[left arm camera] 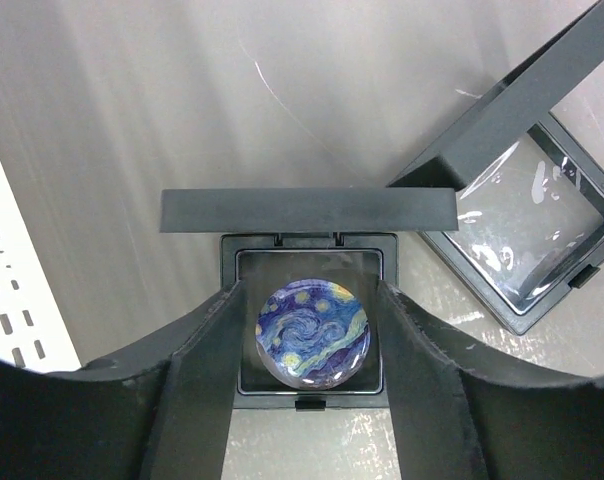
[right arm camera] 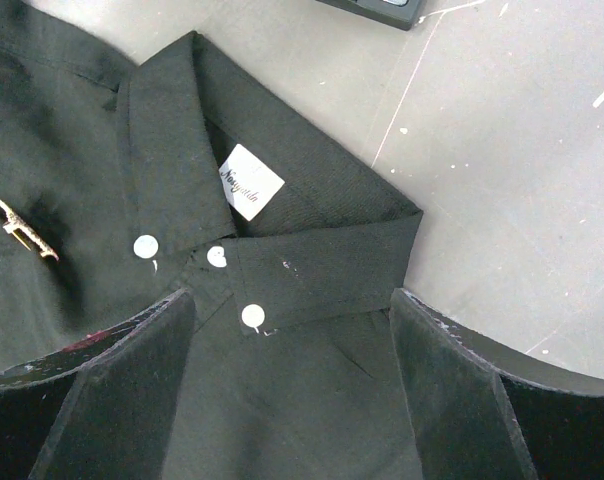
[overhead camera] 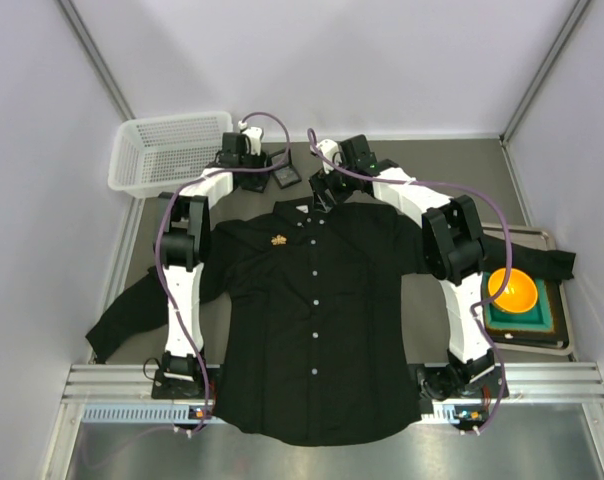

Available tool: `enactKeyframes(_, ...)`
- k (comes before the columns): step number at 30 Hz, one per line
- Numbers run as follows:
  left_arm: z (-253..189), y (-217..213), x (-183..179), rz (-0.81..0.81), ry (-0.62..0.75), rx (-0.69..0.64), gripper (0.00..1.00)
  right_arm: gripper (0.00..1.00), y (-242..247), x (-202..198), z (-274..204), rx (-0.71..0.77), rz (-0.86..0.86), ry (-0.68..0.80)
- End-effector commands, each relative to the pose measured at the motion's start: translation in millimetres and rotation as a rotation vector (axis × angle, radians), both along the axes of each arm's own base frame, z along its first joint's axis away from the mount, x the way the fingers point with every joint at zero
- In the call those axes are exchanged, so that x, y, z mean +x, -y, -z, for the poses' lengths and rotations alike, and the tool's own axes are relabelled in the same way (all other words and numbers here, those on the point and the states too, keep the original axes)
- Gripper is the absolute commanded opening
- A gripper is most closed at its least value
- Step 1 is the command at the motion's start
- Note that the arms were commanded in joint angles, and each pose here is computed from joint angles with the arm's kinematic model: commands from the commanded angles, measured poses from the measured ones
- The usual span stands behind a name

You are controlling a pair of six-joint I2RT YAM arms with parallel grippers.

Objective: Pin the brooch onto the clothing
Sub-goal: Pick up the brooch from the brooch box.

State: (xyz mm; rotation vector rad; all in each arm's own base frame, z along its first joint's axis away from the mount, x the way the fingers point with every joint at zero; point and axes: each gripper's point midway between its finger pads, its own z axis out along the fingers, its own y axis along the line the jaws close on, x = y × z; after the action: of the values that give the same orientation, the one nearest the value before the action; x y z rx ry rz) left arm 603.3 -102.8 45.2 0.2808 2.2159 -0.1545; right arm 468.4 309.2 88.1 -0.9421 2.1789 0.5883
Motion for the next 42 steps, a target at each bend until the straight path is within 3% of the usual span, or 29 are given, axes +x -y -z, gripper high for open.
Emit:
enactKeyframes(1, 30.3, -20.2, -10.9, -0.056, -0.114, 0.005, 0.58, 0.77, -1.3, 8.1, -43.2, 0.049, 0.007, 0.083)
enactKeyframes(2, 30.2, -20.0, -11.6, -0.055, -0.118, 0.004, 0.55, 0.77, -1.2, 7.8, -43.8, 0.049, 0.007, 0.083)
enactKeyframes(3, 29.6, -19.8, -11.3, -0.053, -0.117, 0.004, 0.45, 0.77, -0.4, 8.3, -43.8, 0.049, 0.009, 0.083)
enactKeyframes(7, 21.2, -18.6, -8.3, -0.045, -0.097, 0.001, 0.3, 0.77, -0.8, 7.9, -44.0, 0.051, 0.007, 0.082)
enactKeyframes(15, -3.4, -12.0, -4.7, -0.022, -0.038, -0.023, 0.27, 0.77, -1.4, 5.2, -42.9, 0.055, -0.002, 0.075)
enactKeyframes(18, -12.8, -2.9, -8.1, 0.023, -0.005, -0.026, 0.37, 0.77, -1.9, 3.4, -43.9, 0.058, -0.012, 0.076)
enactKeyframes(23, -42.7, 10.6, -11.1, 0.084, 0.078, -0.01, 0.43, 0.77, -1.9, 2.0, -46.6, 0.062, -0.013, 0.076)
enactKeyframes(29, -48.6, 10.0, -14.9, 0.092, 0.084, 0.035, 0.62, 0.77, -1.6, 1.0, -49.0, 0.069, -0.014, 0.075)
enactKeyframes(42, -32.2, -1.5, -18.9, 0.04, 0.027, 0.101, 0.68, 0.78, -2.5, 0.0, -47.6, 0.07, -0.015, 0.07)
